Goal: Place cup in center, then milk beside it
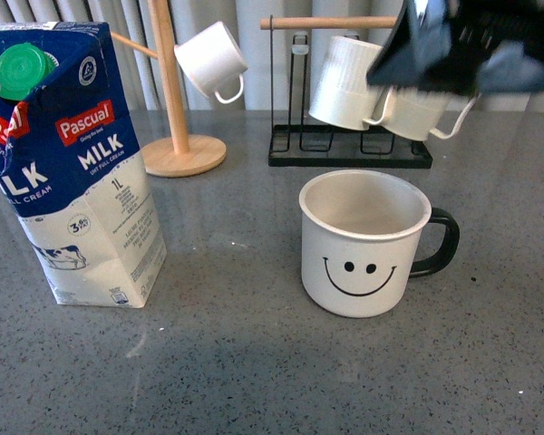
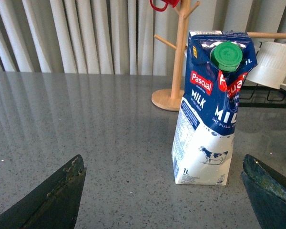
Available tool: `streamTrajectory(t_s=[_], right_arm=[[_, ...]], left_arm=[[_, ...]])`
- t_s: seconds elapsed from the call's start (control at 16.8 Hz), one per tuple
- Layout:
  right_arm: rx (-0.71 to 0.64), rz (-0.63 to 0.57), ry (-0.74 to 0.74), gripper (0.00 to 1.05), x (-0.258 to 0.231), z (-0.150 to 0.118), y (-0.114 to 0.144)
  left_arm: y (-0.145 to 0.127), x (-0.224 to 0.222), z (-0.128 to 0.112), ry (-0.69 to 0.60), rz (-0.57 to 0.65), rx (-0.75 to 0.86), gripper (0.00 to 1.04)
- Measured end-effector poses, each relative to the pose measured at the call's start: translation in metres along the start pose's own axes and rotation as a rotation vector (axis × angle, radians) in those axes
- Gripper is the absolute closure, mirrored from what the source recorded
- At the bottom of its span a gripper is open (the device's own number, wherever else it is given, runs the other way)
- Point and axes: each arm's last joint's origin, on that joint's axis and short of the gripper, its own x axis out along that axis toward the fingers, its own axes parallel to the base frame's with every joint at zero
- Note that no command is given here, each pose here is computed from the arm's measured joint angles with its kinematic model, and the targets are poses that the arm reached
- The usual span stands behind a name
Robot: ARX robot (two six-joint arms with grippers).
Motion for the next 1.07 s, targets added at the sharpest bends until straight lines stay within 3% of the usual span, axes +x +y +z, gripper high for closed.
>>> streamTrajectory(t_s=[0.12, 0.24, 0.48, 0.66, 0.77, 0.95, 1.07], right_arm=[[0.022, -0.039, -0.199, 0.07, -0.042, 0.011, 0.005], [0.047, -0.135, -0.397, 0.07, -0.090, 0.004, 0.002], [0.062, -0.315, -0.619, 0.07, -0.162, -0.060, 0.017], [0.087, -0.381, -0.612, 0.09, -0.173, -0.098, 0.028], [0.015, -0.493, -0.527, 0.33, -0.176, -0.127, 0.022], [-0.016, -0.507, -0.493, 0.70, -0.175, -0.166, 0.016], [-0.024, -0.498, -0.511, 0.81, -0.175, -0.176, 0.014]], left_arm=[[0.000, 0.000, 0.000, 0.000, 0.000, 0.000, 0.07], [0.000, 0.000, 0.000, 0.000, 0.000, 0.000, 0.07], [0.000, 0.000, 0.000, 0.000, 0.000, 0.000, 0.07], [0.000, 0.000, 0.000, 0.000, 0.000, 0.000, 0.07], [0.000, 0.000, 0.000, 0.000, 0.001, 0.000, 0.07], [0.000, 0.000, 0.000, 0.000, 0.000, 0.000, 0.07], [0.000, 0.000, 0.000, 0.000, 0.002, 0.000, 0.07]])
